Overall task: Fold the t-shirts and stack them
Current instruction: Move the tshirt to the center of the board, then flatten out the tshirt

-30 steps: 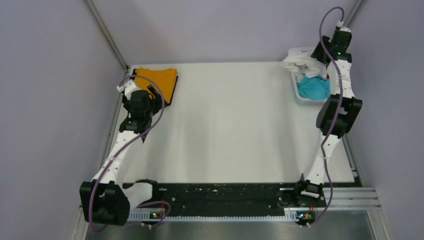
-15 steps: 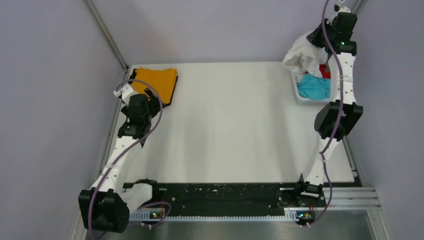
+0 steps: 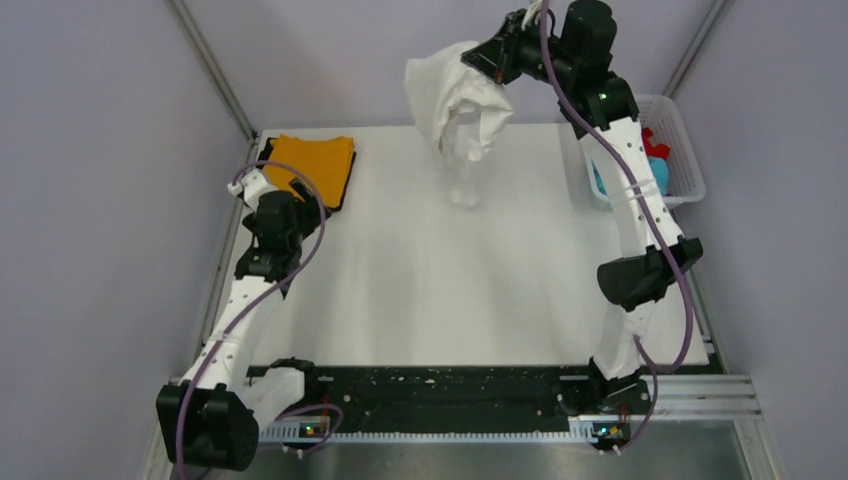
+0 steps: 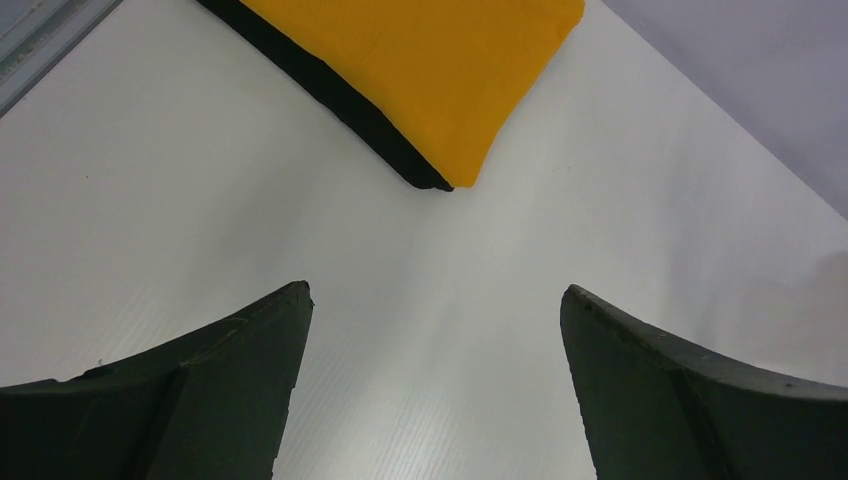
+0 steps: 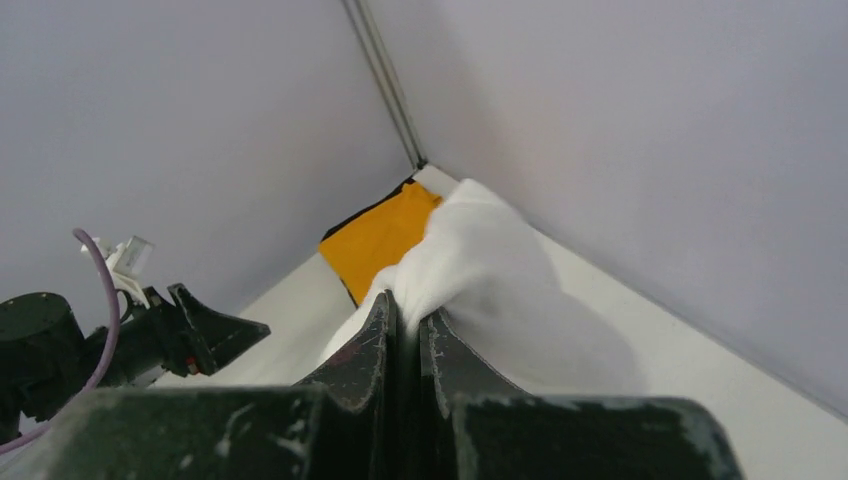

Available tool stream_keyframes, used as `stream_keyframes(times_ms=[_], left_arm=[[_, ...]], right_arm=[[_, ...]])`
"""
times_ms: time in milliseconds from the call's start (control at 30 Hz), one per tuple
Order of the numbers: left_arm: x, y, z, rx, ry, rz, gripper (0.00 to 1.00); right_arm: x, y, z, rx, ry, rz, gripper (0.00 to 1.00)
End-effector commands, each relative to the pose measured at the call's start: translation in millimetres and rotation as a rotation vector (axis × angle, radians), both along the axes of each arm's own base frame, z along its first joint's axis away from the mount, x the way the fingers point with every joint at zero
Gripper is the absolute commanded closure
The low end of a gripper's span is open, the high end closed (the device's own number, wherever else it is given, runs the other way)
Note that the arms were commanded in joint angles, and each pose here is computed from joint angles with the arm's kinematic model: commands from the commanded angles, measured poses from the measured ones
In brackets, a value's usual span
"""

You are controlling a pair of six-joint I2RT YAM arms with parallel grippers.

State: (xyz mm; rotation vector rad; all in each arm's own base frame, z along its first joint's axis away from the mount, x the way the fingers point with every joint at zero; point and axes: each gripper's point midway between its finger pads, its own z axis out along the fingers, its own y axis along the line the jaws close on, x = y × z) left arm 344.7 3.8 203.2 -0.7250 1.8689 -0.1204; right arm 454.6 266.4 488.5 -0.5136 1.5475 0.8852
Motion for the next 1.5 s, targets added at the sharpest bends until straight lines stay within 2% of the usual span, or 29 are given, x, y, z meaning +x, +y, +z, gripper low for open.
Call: stream_keyframes(times_ms=[0,67,167,300,333,367,433,467,533,600,700,833,933,1067,1200,1267,1467], left_arm=[[-5.8,0.5,16.5,0.01,-0.057,-0.008,0.01],[-9.5,2.4,19.8,0.017,-0.068,-0.002,0.01],[-14.1,5.8,22.8,0.021,-0.071,0.014,0.01],[-17.9,7.9,21.3,0.021,-0.061,0.028,0.01],[-18.2,7.7,18.8,0.02,-0.051,0.028,0.01],[-18.7,7.3,15.8,0.017,-0.037,0.027,0.01],[-18.9,5.3,6.2,0.008,0.0,0.023,0.01],[-18.9,3.2,0.7,0.002,0.022,0.014,0.01],[-18.8,-1.7,-12.3,-0.011,0.076,-0.006,0.01],[-20.1,-8.6,-26.7,-0.031,0.136,-0.037,0.01],[-25.0,-26.3,-48.5,-0.094,0.232,-0.107,0.01],[-29.4,-44.5,-84.0,-0.18,0.361,-0.15,0.01],[-28.9,-57.7,-101.9,-0.208,0.43,-0.177,0.01],[-16.0,-68.4,-116.2,-0.196,0.476,-0.181,0.01],[1.7,-72.3,-128.2,-0.194,0.507,-0.166,0.01],[8.6,-74.9,-132.9,-0.197,0.505,-0.173,0.01],[17.1,-97.4,-155.9,-0.215,0.562,-0.243,0.02]], right_arm=[[-13.9,1.6,37.1,0.04,-0.123,0.012,1.0],[-14.3,-0.9,25.9,0.037,-0.08,-0.01,1.0],[-8.9,-18.8,-20.9,-0.016,0.058,-0.134,1.0],[-10.8,-66.8,-128.0,-0.143,0.28,-0.4,0.99],[-13.6,-80.6,-158.6,-0.188,0.335,-0.468,0.94],[-18.4,-92.7,-186.1,-0.236,0.378,-0.517,0.81],[-27.3,-119.9,-235.4,-0.35,0.452,-0.617,0.42],[-32.8,-132.2,-255.2,-0.405,0.489,-0.662,0.29],[-40.8,-156.5,-276.2,-0.486,0.529,-0.761,0.12],[-46.9,-172.2,-284.1,-0.527,0.537,-0.829,0.07],[-49.8,-181.0,-284.2,-0.506,0.516,-0.874,0.02],[-44.8,-165.6,-282.2,-0.447,0.484,-0.79,0.02],[-45.4,-166.5,-290.2,-0.438,0.513,-0.796,0.02],[-55.8,-186.9,-303.2,-0.372,0.586,-0.864,0.02],[-71.8,-218.1,-314.5,-0.219,0.695,-0.919,0.01],[-82.3,-234.5,-314.3,-0.166,0.707,-0.963,0.01],[-109.2,-263.7,-312.7,-0.152,0.68,-1.073,0.01]])
